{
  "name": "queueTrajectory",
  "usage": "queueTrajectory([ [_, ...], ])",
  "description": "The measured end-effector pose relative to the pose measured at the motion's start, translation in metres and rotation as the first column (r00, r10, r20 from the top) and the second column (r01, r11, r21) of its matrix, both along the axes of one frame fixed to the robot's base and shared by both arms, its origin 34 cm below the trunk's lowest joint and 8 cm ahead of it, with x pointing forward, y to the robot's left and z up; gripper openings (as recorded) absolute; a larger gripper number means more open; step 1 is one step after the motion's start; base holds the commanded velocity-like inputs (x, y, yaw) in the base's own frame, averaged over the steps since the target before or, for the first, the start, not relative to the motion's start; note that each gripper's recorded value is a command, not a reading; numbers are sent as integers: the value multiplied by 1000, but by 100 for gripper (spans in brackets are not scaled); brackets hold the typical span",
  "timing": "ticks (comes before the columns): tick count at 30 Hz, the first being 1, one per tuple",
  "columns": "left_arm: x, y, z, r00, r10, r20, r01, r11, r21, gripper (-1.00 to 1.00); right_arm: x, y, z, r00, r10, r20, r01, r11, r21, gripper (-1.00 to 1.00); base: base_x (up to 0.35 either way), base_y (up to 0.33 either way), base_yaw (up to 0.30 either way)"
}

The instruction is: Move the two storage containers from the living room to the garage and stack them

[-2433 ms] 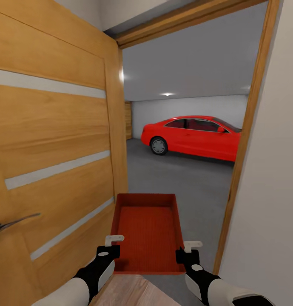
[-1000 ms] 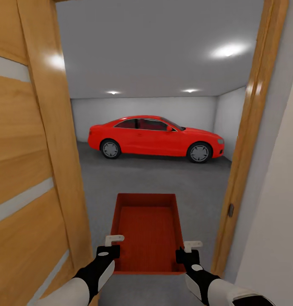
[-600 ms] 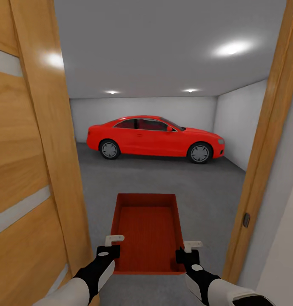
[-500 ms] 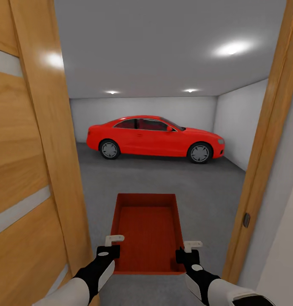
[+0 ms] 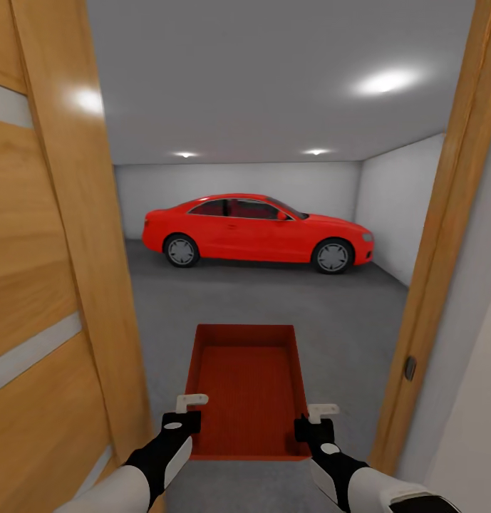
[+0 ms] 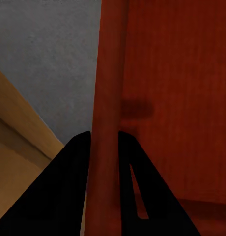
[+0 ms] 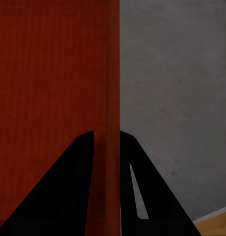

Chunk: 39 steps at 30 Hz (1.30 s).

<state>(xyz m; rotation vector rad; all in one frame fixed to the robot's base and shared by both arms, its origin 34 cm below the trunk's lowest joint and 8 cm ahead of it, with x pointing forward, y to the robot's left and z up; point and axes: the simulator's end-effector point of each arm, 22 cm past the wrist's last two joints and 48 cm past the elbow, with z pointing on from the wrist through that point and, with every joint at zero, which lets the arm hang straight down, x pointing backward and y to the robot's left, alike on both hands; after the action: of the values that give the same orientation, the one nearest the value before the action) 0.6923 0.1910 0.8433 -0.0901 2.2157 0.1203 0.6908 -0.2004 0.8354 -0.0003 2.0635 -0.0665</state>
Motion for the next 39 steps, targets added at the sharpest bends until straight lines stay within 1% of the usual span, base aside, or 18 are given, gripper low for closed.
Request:
queueTrajectory([
  [7, 0, 0, 0, 1000, 0, 0, 0, 1000, 0, -100, 0, 0, 0, 1000, 0, 0, 0, 1000, 0, -100, 0, 0, -194],
  [22, 0, 0, 0, 1000, 1, 0, -1, 1000, 0, -100, 0, 0, 0, 1000, 0, 0, 0, 1000, 0, -100, 20, 0, -11],
  [39, 0, 0, 1, 1000, 0, 1, 0, 1000, 1, -100, 0, 0, 0, 1000, 0, 0, 0, 1000, 0, -100, 303, 0, 0],
])
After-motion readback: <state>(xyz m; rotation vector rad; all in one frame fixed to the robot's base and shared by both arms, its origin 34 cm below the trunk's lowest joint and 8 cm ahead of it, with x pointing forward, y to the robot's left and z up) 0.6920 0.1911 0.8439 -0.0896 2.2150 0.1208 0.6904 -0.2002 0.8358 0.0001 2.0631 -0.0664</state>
